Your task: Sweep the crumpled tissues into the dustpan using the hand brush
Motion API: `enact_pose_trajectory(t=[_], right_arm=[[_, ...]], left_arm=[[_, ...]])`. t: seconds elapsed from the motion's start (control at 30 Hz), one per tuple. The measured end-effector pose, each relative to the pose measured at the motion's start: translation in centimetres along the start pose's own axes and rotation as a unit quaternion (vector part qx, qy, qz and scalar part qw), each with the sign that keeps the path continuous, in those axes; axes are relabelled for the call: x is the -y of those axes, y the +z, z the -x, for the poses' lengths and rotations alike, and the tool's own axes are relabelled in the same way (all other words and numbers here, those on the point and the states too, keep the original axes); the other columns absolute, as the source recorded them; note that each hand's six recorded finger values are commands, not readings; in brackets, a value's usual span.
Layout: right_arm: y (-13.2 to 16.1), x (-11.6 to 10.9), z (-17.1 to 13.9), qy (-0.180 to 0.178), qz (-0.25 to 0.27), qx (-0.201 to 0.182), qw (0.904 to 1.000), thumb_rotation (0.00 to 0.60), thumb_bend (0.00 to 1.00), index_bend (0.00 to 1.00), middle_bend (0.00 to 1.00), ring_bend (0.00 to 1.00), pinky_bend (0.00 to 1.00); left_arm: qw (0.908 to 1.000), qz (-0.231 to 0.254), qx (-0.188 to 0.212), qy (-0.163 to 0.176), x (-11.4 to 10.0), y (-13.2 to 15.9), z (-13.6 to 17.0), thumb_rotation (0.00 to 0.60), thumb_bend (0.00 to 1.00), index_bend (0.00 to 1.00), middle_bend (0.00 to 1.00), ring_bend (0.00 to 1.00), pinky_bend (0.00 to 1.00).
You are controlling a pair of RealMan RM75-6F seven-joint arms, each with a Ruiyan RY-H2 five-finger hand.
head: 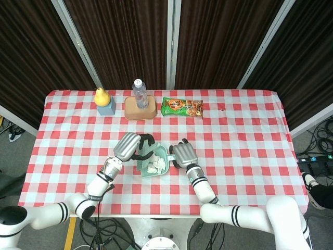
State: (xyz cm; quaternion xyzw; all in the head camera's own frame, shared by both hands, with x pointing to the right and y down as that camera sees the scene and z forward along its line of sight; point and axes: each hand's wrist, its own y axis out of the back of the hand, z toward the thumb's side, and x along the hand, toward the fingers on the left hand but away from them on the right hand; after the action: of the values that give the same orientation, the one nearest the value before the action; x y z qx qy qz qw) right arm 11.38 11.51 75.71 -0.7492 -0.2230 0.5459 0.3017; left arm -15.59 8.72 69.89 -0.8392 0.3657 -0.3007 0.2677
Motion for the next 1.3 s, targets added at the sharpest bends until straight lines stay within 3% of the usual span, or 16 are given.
enact_pose_trajectory(t=[0.33, 0.57, 0.8, 1.0, 1.17, 1.3], right_arm=[[-0.3, -0.6, -0.4, -0.010, 0.000, 0.001, 1.0000, 0.600, 0.16, 0.36, 0.39, 0.22, 0.14], [-0.3, -0.9, -0.8, -0.015, -0.004, 0.001, 0.9999, 0.600, 0.09, 0.28, 0.32, 0.17, 0.12], [-0.6, -2.5, -1.8, -0.034, -0.003, -0.001, 0.9994, 0.600, 0.08, 0.20, 0.25, 0.12, 0.10], [-2.2, -5.5, -3.4, -0.071, -0.007, -0.001, 0.9974, 0.600, 0.08, 0.20, 0.25, 0.12, 0.09], [-4.5, -8.0, -5.0, -0.100, -0.015, 0.007, 0.9948, 0.600, 0.08, 0.20, 0.25, 0.12, 0.09], [-7.4, -9.7, -6.8, -0.120, -0.020, 0.024, 0.9923, 0.600, 0.10, 0.20, 0.24, 0.11, 0.09]], left_arm=[[0.9972, -0.066, -0.033, 0.011, -3.1, -4.1, 4.4, 0.600, 0.43, 0.49, 0.54, 0.67, 0.88], [0.9901, -0.126, -0.060, -0.007, -3.6, -6.6, 6.0, 0.600, 0.43, 0.49, 0.53, 0.67, 0.88], [0.9704, -0.223, -0.082, -0.044, -3.0, -8.1, 6.3, 0.600, 0.43, 0.46, 0.51, 0.66, 0.87], [0.9503, -0.281, -0.104, -0.083, -2.2, -8.6, 6.1, 0.600, 0.32, 0.26, 0.41, 0.61, 0.84], [0.9519, -0.270, -0.114, -0.089, -2.4, -7.6, 6.1, 0.600, 0.30, 0.22, 0.37, 0.56, 0.82], [0.9552, -0.261, -0.127, -0.060, -4.2, -8.0, 7.0, 0.600, 0.29, 0.22, 0.36, 0.48, 0.77]])
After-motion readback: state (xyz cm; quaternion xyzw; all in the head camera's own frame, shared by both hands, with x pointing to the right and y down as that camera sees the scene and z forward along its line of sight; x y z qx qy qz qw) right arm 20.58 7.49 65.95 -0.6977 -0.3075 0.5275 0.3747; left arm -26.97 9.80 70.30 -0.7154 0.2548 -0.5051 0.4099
